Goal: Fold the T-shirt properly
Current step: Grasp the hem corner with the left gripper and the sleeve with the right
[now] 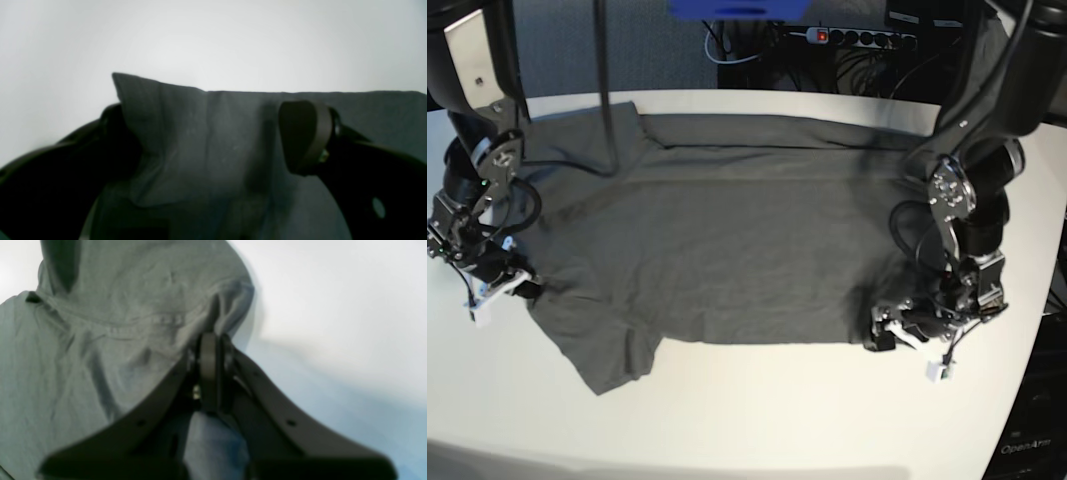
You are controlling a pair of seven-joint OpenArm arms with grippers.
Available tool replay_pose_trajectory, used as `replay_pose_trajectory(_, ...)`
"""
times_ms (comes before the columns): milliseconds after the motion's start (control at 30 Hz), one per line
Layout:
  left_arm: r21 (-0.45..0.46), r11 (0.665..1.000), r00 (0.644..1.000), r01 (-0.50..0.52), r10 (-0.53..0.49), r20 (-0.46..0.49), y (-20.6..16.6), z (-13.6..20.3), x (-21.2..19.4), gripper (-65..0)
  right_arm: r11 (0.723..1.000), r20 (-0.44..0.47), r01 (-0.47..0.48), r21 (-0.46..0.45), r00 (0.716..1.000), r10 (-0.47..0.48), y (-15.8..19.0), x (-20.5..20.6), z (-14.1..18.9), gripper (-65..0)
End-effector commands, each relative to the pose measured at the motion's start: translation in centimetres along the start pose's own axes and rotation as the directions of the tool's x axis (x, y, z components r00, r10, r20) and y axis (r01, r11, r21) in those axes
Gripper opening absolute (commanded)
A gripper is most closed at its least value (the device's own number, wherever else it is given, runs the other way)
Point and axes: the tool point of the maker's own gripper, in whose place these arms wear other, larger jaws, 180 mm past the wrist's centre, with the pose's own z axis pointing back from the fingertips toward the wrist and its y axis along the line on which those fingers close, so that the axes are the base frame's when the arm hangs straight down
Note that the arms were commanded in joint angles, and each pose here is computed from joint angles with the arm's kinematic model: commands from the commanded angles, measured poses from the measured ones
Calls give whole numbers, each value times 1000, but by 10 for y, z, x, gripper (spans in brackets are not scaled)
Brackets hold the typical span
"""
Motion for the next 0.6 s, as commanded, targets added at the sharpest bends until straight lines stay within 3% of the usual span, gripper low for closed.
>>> replay_pose_trajectory(0,-4,1000,1000,14,-14,-15,-1,1,6,-34,996,-176,-44,-80,984,30,-19,-35,5,-643)
replay_pose_trajectory(200,9,1000,1000,14,-14,-22,6,4,-1,-57,996,-176,-44,-80,984,30,-19,-35,5,-643)
replay_pose_trajectory(433,15,1000,1000,13,-12,-23,9,5,-3,-404,996,-177,-45,-79,984,31,-19,-35,5,-643)
replay_pose_trajectory(567,15,1000,1000,14,-14,-24,9,4,-3,-483,996,-177,-45,-79,984,31,-19,-35,5,-643)
